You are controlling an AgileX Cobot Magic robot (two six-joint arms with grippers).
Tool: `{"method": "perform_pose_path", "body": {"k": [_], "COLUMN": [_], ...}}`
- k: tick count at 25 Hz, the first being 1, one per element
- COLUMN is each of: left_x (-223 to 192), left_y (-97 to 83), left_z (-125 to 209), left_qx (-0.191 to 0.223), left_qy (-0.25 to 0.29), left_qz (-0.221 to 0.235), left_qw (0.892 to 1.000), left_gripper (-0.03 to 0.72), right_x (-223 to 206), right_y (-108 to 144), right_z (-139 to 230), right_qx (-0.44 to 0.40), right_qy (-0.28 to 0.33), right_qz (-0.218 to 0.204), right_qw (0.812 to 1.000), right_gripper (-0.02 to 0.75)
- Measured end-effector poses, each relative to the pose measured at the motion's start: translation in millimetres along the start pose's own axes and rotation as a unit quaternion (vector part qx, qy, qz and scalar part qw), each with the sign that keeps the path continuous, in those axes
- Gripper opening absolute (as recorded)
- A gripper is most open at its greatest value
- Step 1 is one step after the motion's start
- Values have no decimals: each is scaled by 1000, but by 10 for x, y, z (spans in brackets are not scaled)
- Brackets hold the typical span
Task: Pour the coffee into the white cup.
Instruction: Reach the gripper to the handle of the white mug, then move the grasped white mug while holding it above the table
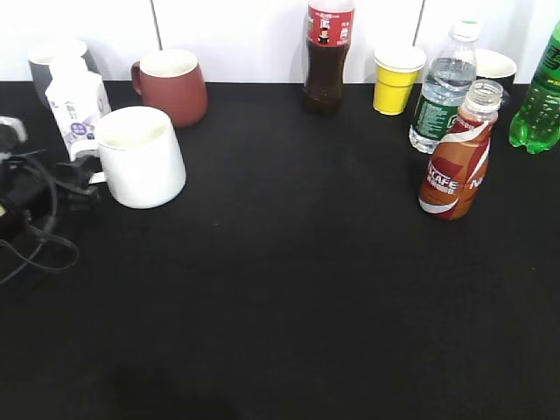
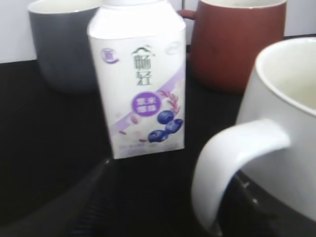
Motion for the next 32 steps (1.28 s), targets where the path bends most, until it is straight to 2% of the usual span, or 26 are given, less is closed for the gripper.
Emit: {"method": "perform_pose_path", "body": {"k": [2, 4, 5, 8, 9, 11, 13, 16, 19, 21, 23, 24, 26, 30, 31, 32], "left_x": [-103, -236, -306, -381, -383, -376, -252, 53, 192, 169, 148, 135, 119, 97, 97, 97], "left_y": [-17, 3, 9, -13, -11, -11, -74, -294, -604, -836, -1050, -1120, -1158, -1163, -1163, -1163], "left_z": [-13, -19, -20, -29, -33, -30, 13, -35, -464, -740, -943, -1008, -1052, -987, -987, -987], "left_qx": [-4, -4, -4, -9, -8, -4, 8, -13, -35, -42, -63, -70, -73, -83, -83, -83], "left_qy": [-7, -13, -17, -30, -31, -32, -47, -53, -128, -179, -207, -210, -208, -181, -181, -181], "left_qz": [6, 2, 0, 6, 5, 5, 27, 110, 184, 243, 303, 319, 326, 327, 327, 327], "left_qw": [1000, 1000, 1000, 1000, 999, 999, 999, 992, 974, 952, 928, 921, 919, 924, 924, 924], "left_gripper": [467, 417, 361, 87, 71, 71, 69, 64, 62, 62, 62, 61, 61, 61, 61, 60], "right_x": [0, 0, 0, 0, 0, 0, 0, 0, 0, 0, 0, 0, 0, 6, 24, 27], "right_y": [0, 0, 0, 0, 0, 0, 0, 0, 0, 0, 0, 0, 3, 21, 51, 132], "right_z": [0, 0, 0, 0, 0, 0, 0, 0, 0, 0, 0, 0, 1, -5, -83, -299], "right_qx": [0, 0, 0, 0, 0, 0, 0, 0, 0, 0, 0, 0, -1, -4, -3, -3], "right_qy": [0, 0, 0, 0, 0, 0, 0, 0, 0, 0, 0, 0, 0, -1, -23, -92], "right_qz": [0, 0, 0, 0, 0, 0, 0, 0, 0, 0, 0, 0, -1, -8, -17, -44], "right_qw": [1000, 1000, 1000, 1000, 1000, 1000, 1000, 1000, 1000, 1000, 1000, 1000, 1000, 1000, 1000, 995], "right_gripper": [582, 582, 582, 582, 582, 582, 582, 582, 582, 582, 582, 582, 582, 582, 582, 582]}}
Point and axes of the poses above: a point on each arm's last joint axis where the gripper is mounted, x pointing back along that axis away from the gripper, y along the wrist's bending axis when the last joint is at zero, z = x × y, the point moved 3 cm from there along -x, pointing out along that axis toward the gripper, and after that the axes turned 14 degrees about -x, right-handed, at the moved point
